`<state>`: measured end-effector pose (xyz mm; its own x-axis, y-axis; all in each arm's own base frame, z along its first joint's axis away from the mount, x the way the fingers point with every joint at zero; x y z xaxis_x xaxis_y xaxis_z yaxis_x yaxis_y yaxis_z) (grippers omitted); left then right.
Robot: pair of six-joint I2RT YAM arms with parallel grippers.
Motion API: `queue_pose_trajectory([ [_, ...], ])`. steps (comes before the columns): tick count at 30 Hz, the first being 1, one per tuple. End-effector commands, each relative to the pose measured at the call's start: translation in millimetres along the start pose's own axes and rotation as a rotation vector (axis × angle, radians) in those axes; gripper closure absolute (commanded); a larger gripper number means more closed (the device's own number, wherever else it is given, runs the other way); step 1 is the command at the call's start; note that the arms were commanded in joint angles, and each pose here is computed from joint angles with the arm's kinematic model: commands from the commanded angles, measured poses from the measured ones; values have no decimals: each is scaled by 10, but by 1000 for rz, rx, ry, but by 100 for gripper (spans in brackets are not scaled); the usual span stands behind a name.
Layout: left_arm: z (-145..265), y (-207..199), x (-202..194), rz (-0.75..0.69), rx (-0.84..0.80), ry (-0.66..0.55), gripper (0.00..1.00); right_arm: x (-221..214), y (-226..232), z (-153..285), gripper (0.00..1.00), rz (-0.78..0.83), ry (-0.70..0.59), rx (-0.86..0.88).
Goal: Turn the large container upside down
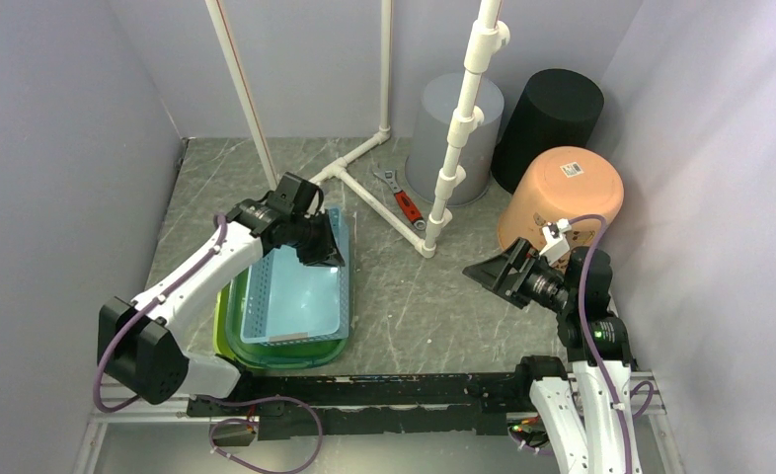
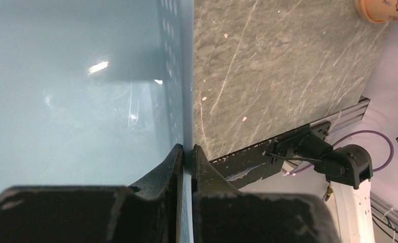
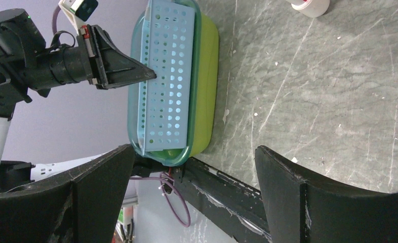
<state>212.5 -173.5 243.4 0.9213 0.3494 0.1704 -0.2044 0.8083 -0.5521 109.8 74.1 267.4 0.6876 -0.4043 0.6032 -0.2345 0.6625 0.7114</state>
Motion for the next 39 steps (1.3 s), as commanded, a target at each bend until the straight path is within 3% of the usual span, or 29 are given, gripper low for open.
queue_pose_trajectory([
  [1, -227, 81, -135, -74, 129, 37, 97, 59, 12, -15, 7, 30, -18, -3],
  [8, -390, -16, -261, -124, 133, 86, 97, 65, -13, -30, 7, 24, -15, -22],
  [13, -190, 138, -153, -162, 376, -62, 97, 64, -12, -7, 6, 25, -20, -46],
  [19, 90, 151, -81, -186, 442, -168, 97, 34, -44, -22, 6, 12, -9, -53],
  [25, 120, 340, -76, -195, 599, -208, 98, 30, -19, 5, 5, 17, -17, -49],
  [28, 91, 395, -66, -232, 621, -211, 97, 31, -19, 8, 5, 18, -15, -53],
  [33, -130, 464, -120, -267, 688, -119, 97, 51, -10, 0, 5, 11, -23, -48],
  [39, -220, 387, -164, -280, 629, -102, 97, 58, -3, 6, 5, 16, -23, -49],
])
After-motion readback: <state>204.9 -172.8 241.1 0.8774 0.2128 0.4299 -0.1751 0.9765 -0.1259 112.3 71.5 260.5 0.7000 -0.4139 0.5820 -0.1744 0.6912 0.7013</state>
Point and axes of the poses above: each gripper's point midway between its finger pads, its own z axis back along the fingers, its own y axis along the line the jaws close on, x = y × z, the point moved 9 cm from there along z, back along the fingers, and after that the axes turned 12 degrees about z, right-handed, at the moved point
